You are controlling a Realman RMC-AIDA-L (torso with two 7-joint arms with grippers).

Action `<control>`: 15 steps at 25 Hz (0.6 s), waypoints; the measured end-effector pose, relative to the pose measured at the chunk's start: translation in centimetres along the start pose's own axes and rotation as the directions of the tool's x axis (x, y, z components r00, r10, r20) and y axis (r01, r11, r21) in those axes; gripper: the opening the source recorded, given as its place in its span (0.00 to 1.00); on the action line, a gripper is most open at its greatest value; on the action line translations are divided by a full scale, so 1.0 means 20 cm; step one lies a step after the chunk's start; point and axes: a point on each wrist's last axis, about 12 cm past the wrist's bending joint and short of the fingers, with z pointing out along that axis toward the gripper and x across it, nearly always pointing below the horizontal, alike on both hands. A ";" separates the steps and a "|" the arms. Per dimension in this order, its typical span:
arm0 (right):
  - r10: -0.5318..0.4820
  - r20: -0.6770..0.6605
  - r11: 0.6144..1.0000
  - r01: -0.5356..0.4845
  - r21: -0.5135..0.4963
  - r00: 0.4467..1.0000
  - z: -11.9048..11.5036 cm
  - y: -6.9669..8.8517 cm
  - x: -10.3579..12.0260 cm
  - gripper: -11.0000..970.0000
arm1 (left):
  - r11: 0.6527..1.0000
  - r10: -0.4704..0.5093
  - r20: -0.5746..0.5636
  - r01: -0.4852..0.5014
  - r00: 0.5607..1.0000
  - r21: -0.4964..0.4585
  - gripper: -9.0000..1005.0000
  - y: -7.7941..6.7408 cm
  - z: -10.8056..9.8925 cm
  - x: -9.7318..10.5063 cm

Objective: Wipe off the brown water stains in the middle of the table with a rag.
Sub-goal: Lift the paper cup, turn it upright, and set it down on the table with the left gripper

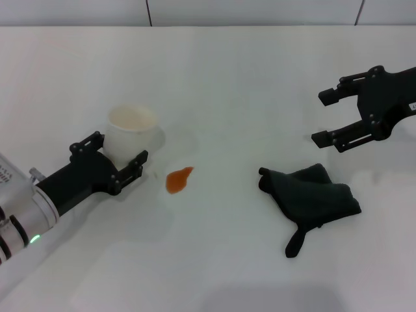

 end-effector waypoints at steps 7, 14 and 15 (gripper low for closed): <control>0.000 0.000 1.000 0.000 -0.001 1.000 0.00 0.00 0.00 0.87 | 1.000 -0.012 -0.018 0.012 1.000 0.002 0.72 -0.02 -0.02 0.03; -0.001 -0.001 1.000 0.001 -0.002 1.000 0.00 0.00 0.00 0.87 | 1.000 -0.024 -0.033 0.024 0.999 -0.003 0.88 -0.04 -0.03 0.05; -0.002 -0.002 1.000 0.002 -0.003 1.000 0.00 0.00 0.00 0.87 | 1.000 -0.024 -0.033 0.024 0.999 -0.004 0.88 -0.04 -0.03 0.05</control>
